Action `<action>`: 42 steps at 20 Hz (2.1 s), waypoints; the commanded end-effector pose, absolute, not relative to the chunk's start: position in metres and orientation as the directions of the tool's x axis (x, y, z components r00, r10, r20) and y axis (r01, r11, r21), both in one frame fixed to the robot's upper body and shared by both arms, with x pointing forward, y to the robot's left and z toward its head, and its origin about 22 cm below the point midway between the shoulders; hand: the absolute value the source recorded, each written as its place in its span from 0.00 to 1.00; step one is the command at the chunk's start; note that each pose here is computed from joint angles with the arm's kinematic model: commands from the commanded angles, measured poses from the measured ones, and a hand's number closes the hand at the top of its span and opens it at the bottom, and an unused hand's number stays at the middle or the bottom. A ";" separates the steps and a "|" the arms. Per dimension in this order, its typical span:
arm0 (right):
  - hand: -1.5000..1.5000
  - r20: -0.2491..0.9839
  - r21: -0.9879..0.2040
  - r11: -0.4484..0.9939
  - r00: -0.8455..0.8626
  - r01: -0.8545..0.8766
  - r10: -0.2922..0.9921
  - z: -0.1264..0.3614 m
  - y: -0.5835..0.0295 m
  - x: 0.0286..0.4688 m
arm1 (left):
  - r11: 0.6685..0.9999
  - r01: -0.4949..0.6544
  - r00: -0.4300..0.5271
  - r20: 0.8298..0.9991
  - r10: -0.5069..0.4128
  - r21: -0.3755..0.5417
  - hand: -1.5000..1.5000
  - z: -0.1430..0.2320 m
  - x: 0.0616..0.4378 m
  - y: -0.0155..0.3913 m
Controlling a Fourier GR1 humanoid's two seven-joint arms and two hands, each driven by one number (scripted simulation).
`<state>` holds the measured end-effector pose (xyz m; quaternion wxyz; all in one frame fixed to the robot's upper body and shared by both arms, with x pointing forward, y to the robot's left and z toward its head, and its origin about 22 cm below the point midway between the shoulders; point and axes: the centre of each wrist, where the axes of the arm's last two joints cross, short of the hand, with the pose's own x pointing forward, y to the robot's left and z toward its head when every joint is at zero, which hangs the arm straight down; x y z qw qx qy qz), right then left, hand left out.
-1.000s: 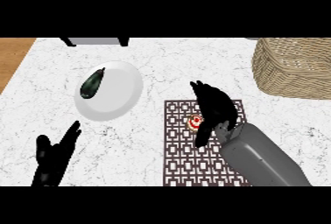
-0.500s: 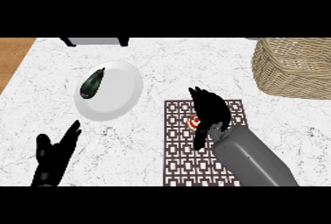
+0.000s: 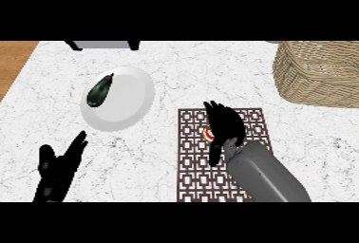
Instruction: Pick the cupcake from the placemat and place it in the basket
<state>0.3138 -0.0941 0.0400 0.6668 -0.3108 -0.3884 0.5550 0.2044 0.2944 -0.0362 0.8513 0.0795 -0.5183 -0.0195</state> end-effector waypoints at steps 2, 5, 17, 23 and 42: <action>0.00 0.172 -0.856 0.197 0.095 -0.477 0.980 0.030 -0.076 0.317 | 0.988 -0.055 0.528 0.844 -0.094 0.144 0.50 -0.056 0.195 0.283; 0.00 0.181 -0.854 0.202 0.090 -0.479 0.979 0.034 -0.084 0.329 | 0.988 -0.047 0.524 0.845 -0.102 0.149 0.50 -0.057 0.199 0.293; 1.00 0.054 -0.903 0.026 -0.054 -0.429 0.997 0.014 -0.084 0.325 | 0.987 -0.029 0.528 0.841 -0.120 0.160 0.50 -0.059 0.188 0.289; 1.00 0.062 -0.922 0.038 -0.051 -0.385 0.997 0.019 -0.119 0.329 | 0.990 -0.023 0.536 0.837 -0.106 0.140 0.50 -0.066 0.191 0.302; 1.00 0.769 -0.594 0.763 -0.098 0.253 0.631 0.175 -0.172 0.296 | 0.988 -0.054 0.525 0.846 -0.096 0.145 0.50 -0.048 0.189 0.303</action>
